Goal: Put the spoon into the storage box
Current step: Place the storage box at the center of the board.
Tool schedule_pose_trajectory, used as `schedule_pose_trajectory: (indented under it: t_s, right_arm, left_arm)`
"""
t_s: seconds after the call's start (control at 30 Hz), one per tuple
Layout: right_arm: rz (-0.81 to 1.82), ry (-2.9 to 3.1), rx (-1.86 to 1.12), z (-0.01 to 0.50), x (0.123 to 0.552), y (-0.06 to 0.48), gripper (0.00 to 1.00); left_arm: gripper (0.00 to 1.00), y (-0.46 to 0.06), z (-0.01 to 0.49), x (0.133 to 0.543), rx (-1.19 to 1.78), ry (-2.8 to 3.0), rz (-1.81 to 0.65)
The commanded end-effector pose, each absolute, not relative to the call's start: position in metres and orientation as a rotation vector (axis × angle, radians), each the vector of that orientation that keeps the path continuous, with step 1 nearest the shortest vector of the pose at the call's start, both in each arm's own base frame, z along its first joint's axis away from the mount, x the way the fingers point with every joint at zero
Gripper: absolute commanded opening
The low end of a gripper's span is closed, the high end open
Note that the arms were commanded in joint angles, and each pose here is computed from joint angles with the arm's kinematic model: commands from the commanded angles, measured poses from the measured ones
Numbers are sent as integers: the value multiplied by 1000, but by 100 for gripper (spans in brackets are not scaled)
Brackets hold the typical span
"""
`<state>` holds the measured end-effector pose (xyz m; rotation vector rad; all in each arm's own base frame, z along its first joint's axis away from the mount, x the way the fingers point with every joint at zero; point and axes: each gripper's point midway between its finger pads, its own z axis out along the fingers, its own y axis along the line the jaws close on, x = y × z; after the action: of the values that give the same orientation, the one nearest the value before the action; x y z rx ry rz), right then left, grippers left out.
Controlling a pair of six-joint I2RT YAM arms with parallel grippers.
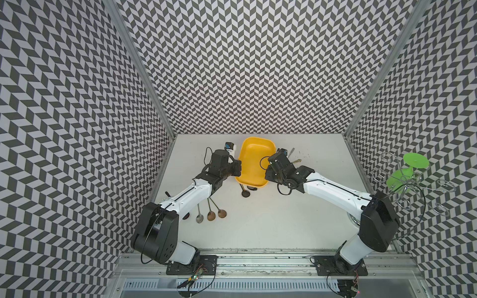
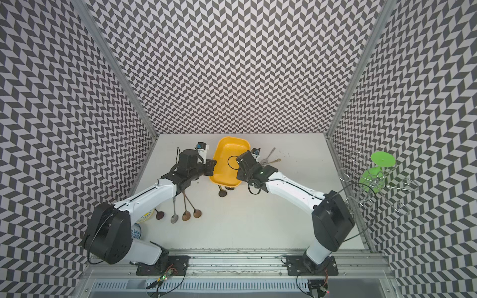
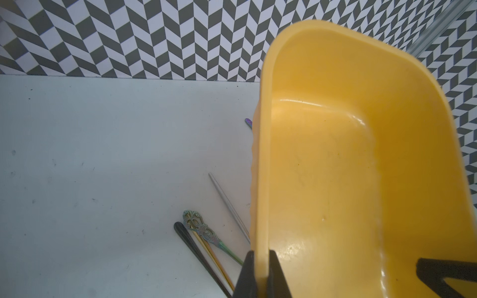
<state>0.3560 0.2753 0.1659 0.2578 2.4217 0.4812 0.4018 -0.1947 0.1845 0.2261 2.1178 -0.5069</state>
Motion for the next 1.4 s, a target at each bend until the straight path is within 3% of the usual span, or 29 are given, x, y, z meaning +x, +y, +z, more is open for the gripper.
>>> schedule_pose_trajectory:
  t_s: [0.0, 0.1, 0.37, 0.6, 1.03, 1.37]
  right_arm:
    - [475, 2387, 266, 172, 359, 273, 15]
    - [457, 2383, 270, 172, 359, 270, 1]
    - [429, 2387, 248, 171, 356, 257, 0]
    - [388, 2434, 167, 163, 337, 238, 0]
    - [346, 2656, -14, 110, 254, 190, 0]
    - [342, 2779, -65, 74, 220, 177, 0]
  left_arm:
    - [0, -198, 199, 403, 243, 2068, -519]
    - [12, -200, 199, 401, 258, 2064, -529]
    - [67, -204, 212, 392, 325, 2017, -571]
    - [98, -176, 225, 398, 280, 1986, -549]
    - [99, -105, 232, 413, 146, 1955, -432]
    - [99, -94, 230, 413, 123, 1950, -417]
